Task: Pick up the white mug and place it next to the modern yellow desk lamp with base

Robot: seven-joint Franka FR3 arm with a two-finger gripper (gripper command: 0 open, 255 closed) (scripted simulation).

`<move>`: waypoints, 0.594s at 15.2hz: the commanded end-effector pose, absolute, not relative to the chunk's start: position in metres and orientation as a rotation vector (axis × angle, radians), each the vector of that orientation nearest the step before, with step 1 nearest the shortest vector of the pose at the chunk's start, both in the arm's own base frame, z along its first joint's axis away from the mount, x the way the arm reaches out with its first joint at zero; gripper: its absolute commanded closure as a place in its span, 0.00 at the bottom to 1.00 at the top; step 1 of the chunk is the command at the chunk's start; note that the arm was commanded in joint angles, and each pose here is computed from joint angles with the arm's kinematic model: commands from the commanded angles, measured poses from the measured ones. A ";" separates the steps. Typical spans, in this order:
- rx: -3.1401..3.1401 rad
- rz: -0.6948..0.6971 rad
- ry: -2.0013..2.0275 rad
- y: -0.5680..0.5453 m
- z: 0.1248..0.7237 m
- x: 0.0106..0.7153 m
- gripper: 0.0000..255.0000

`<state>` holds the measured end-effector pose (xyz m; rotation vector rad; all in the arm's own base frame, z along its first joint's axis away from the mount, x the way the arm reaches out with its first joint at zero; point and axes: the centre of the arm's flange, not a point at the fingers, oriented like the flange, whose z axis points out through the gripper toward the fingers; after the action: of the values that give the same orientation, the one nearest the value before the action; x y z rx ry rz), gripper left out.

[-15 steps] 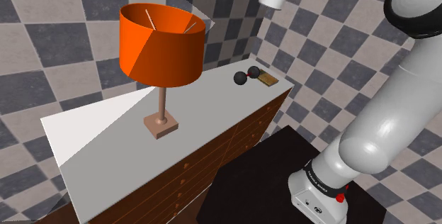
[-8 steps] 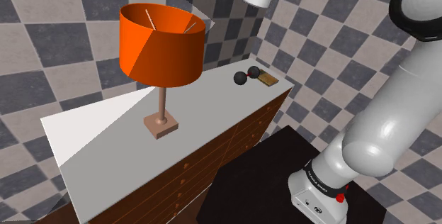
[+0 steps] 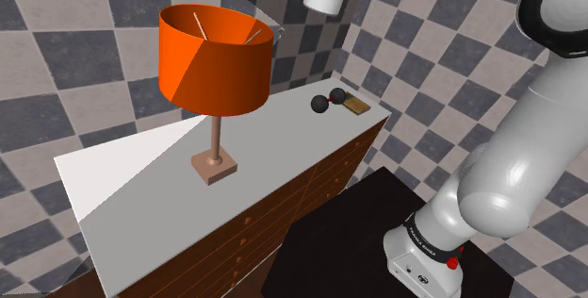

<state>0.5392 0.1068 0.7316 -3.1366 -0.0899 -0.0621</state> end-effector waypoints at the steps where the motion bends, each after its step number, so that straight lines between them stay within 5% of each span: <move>1: -3.137 -0.063 -0.089 0.108 0.722 0.539 1.00; 9: -3.137 -0.063 -0.089 0.108 0.680 0.539 1.00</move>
<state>0.5398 0.1074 0.6852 -3.1367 -0.0889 -0.0618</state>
